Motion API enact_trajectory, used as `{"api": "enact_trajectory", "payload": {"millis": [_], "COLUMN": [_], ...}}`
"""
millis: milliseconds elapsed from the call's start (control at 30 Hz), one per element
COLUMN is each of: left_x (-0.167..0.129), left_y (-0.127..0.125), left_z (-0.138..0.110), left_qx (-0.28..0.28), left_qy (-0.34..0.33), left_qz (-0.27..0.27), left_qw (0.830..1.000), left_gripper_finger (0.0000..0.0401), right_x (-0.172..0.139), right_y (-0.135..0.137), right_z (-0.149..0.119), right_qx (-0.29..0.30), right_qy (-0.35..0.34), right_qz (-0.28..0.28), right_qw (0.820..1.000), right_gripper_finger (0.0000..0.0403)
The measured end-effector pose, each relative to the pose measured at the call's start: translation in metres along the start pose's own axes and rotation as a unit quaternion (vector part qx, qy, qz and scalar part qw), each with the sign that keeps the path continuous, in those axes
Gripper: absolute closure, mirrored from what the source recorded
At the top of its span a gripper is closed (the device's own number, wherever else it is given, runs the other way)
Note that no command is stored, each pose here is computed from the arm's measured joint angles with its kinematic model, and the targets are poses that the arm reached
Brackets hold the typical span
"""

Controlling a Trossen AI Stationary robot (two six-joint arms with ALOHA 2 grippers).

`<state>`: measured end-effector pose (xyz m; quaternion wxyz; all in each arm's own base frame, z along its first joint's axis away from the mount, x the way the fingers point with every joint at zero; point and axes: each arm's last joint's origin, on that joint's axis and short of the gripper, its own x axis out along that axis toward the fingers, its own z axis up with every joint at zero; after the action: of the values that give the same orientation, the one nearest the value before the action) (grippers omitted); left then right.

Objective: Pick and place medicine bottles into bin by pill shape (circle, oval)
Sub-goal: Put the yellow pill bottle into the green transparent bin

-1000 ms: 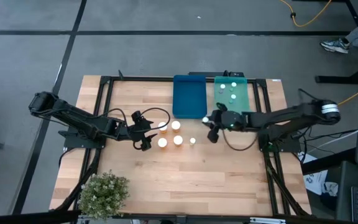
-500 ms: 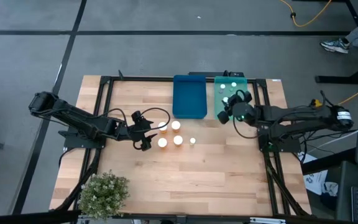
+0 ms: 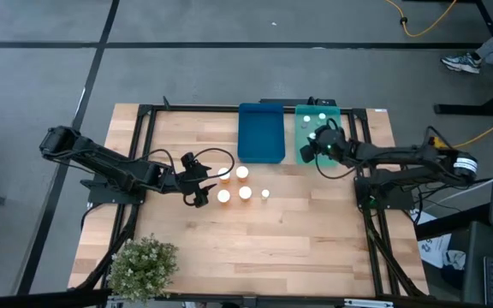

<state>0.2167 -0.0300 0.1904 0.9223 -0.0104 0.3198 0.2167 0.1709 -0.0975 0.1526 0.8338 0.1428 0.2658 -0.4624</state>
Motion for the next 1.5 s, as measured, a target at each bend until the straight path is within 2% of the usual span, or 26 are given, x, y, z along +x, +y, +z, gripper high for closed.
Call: {"api": "enact_trajectory", "payload": {"millis": [200, 467, 867, 1133, 1200, 1300, 1400, 1500], "left_x": [0.0, 0.0, 0.0, 0.0, 0.0, 0.0, 0.0, 0.0], "left_y": [0.0, 0.0, 0.0, 0.0, 0.0, 0.0, 0.0, 0.0], "left_z": [0.0, 0.0, 0.0, 0.0, 0.0, 0.0, 0.0, 0.0], "left_qx": [0.0, 0.0, 0.0, 0.0, 0.0, 0.0, 0.0, 0.0], "left_qy": [-0.001, -0.001, -0.001, -0.001, -0.001, -0.001, -0.001, -0.001], "left_qz": [0.002, 0.003, 0.003, 0.003, 0.003, 0.003, 0.003, 0.003], "left_qw": [1.0, 1.0, 1.0, 1.0, 1.0, 1.0, 1.0, 1.0], "left_gripper_finger": [0.0124, 0.0124, 0.0124, 0.0124, 0.0124, 0.0124, 0.0124, 0.0124], "right_x": [0.006, 0.01, 0.01, 0.001, -0.004, -0.014, -0.028, -0.042], "right_y": [0.0, -0.002, -0.001, 0.0, 0.002, 0.008, 0.019, 0.037], "right_z": [-0.013, -0.026, -0.022, -0.007, 0.002, 0.017, 0.03, 0.034], "right_qx": [0.01, 0.001, 0.006, -0.008, -0.011, -0.013, -0.022, -0.043], "right_qy": [-0.011, 0.015, 0.002, -0.038, -0.055, -0.073, -0.088, -0.092], "right_qz": [0.04, 0.039, 0.044, 0.056, 0.08, 0.162, 0.259, 0.33], "right_qw": [0.999, 0.999, 0.999, 0.998, 0.995, 0.984, 0.962, 0.938], "right_gripper_finger": [0.0309, 0.0304, 0.0219, 0.0208, 0.0208, 0.0208, 0.0208, 0.0208]}}
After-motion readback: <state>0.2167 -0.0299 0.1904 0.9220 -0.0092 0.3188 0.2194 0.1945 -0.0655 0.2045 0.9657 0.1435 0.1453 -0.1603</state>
